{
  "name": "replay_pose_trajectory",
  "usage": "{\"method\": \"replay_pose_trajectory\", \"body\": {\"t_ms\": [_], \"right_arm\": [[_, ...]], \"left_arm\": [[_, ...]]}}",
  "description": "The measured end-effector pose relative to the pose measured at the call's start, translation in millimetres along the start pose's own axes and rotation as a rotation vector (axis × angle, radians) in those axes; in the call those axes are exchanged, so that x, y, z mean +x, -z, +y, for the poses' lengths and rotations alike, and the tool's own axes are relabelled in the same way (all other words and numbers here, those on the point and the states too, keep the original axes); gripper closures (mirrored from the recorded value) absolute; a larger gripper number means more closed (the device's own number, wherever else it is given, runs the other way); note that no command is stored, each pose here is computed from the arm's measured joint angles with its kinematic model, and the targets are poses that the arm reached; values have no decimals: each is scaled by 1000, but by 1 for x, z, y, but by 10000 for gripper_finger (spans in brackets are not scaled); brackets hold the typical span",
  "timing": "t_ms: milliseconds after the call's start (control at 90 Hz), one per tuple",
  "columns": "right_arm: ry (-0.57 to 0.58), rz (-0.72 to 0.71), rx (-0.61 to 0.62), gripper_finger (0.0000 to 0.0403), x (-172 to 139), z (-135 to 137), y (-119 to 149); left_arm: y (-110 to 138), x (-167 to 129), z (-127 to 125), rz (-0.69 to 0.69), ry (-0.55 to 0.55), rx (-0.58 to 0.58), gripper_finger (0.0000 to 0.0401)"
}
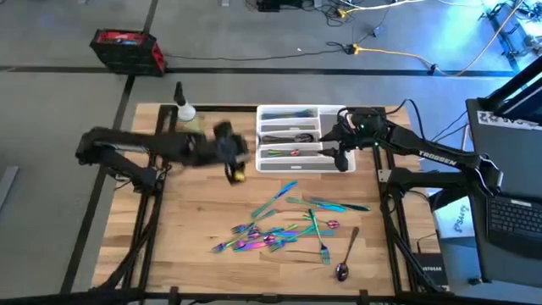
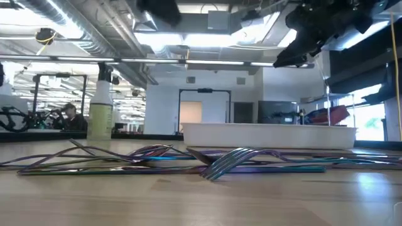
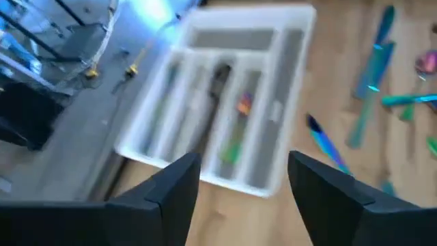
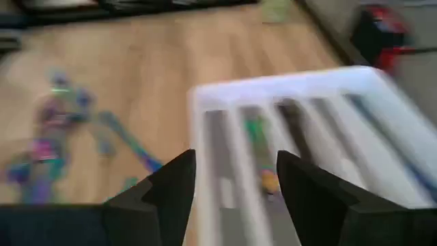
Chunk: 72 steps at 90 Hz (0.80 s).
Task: Sort silverware
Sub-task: Put the blue fork on the white silverware tray
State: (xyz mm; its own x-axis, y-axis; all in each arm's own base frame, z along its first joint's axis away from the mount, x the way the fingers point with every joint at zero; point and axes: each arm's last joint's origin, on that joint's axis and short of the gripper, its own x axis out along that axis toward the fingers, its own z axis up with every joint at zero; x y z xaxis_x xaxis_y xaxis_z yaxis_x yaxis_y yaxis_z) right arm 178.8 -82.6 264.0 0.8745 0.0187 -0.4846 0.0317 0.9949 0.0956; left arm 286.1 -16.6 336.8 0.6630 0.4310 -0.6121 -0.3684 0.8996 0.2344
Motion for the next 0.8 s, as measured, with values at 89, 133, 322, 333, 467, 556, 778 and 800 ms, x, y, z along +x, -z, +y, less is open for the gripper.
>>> {"method": "replay_pose_trajectory", "body": {"t_ms": [89,133,322,333,467,556,778,800], "right_arm": [[-137,-68,-16,213,7,4,-7],[-164,-86,-16,213,11,7,-10],[-252,-39,-150,213,34,39,-9],[-256,-39,-161,213,35,41,-9],[-256,-50,-232,213,57,67,-10],[-235,-42,-214,213,70,79,-8],[-178,-21,-203,213,97,112,2],[-171,-22,-202,213,99,115,3]], "left_arm": [[42,21,-37,29,56,-101,196],[62,26,-52,36,79,-153,196],[117,17,-98,35,154,-247,196],[120,15,-101,41,161,-242,196],[139,-6,-133,57,262,-216,196],[157,-14,-151,81,268,-225,196],[192,-18,-185,111,284,-234,196],[196,-18,-188,115,284,-230,196]]}}
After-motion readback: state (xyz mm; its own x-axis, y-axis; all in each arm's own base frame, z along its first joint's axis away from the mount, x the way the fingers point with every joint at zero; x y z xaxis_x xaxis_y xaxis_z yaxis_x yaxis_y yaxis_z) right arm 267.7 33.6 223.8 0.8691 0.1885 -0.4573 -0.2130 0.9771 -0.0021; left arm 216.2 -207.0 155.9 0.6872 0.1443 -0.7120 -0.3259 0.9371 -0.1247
